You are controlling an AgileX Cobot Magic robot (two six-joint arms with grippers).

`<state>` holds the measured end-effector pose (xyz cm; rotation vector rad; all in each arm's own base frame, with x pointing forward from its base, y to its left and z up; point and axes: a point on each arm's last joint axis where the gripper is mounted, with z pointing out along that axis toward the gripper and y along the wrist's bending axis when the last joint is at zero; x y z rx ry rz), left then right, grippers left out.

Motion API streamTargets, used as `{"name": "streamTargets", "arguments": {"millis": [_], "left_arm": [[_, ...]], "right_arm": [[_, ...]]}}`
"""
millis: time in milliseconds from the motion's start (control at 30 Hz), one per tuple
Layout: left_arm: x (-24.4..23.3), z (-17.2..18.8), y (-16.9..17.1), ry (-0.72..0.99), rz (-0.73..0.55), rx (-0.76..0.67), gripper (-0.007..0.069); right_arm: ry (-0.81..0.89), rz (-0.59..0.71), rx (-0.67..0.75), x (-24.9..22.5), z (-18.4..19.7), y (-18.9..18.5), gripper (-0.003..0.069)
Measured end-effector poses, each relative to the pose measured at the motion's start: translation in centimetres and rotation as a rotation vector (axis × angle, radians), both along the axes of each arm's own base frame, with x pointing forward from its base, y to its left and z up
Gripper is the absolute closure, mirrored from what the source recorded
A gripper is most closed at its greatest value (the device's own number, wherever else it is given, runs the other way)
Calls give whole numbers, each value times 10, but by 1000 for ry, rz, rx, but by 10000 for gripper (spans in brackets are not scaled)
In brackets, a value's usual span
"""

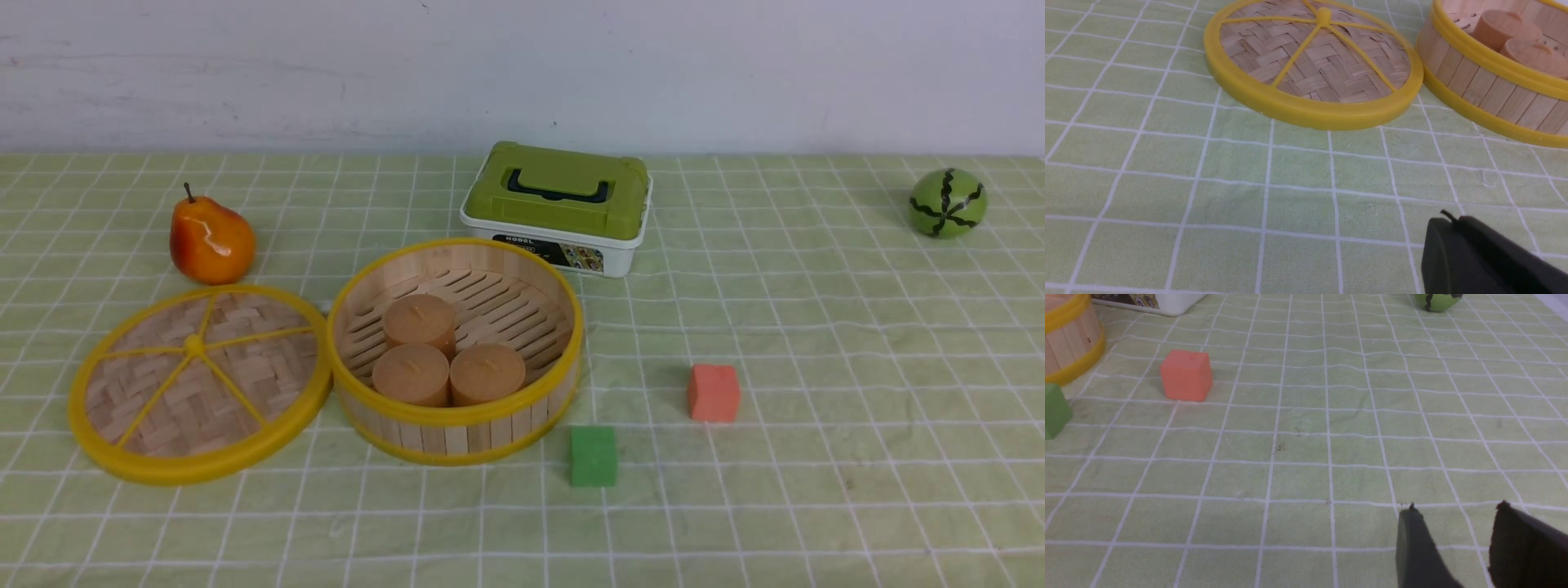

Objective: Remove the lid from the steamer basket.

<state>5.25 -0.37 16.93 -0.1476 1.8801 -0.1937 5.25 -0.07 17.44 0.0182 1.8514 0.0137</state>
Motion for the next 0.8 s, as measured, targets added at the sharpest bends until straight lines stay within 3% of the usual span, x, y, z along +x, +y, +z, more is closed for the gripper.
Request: {"name": "streamTargets", "arguments": {"millis": [800], "left_arm": [[0, 0, 0, 0, 0, 0, 605]], "right_arm": [[0, 0, 0, 0, 0, 0, 418]]}}
